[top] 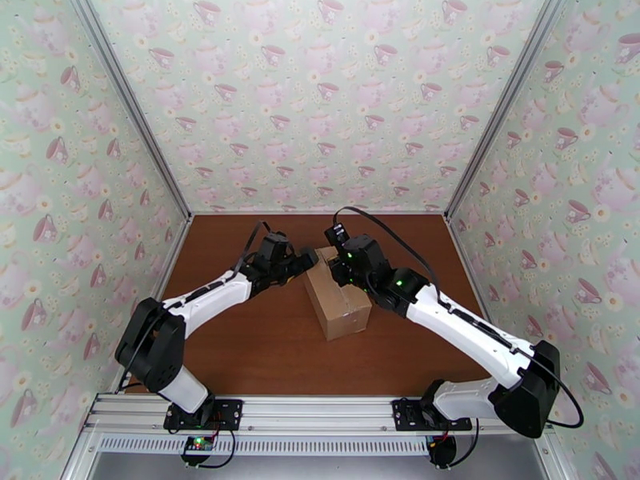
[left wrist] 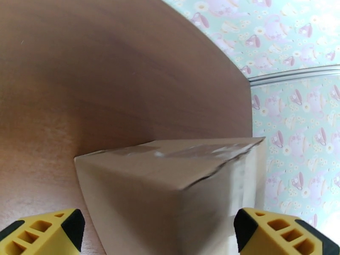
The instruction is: Unpack the express box
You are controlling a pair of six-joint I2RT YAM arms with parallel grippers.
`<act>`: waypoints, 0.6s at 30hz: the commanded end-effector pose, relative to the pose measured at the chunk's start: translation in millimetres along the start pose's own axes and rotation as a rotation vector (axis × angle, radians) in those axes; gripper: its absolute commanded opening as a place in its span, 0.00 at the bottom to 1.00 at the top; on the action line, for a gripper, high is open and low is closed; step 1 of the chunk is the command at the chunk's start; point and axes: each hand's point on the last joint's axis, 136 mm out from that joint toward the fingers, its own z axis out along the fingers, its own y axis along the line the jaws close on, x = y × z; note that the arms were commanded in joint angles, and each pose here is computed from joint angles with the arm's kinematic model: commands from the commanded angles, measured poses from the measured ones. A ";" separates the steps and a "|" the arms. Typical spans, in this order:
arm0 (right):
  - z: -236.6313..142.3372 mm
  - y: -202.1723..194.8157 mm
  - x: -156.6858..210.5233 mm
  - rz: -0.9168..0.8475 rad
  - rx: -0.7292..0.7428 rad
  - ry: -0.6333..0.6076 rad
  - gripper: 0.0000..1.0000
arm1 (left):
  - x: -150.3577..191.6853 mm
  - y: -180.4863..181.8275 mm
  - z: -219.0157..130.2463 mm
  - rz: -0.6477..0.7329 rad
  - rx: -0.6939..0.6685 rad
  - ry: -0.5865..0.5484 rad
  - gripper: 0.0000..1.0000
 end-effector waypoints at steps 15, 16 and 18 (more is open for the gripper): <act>-5.4 3.9 10.0 -0.005 -0.009 0.042 0.00 | 10.0 -13.7 43.9 0.051 0.042 0.141 1.00; -5.6 3.7 9.7 -0.004 -0.009 0.042 0.00 | 10.8 -11.7 45.7 0.051 0.034 0.146 1.00; -6.6 4.6 9.7 -0.002 -0.014 0.044 0.00 | 13.3 -6.3 48.2 0.048 0.014 0.156 0.99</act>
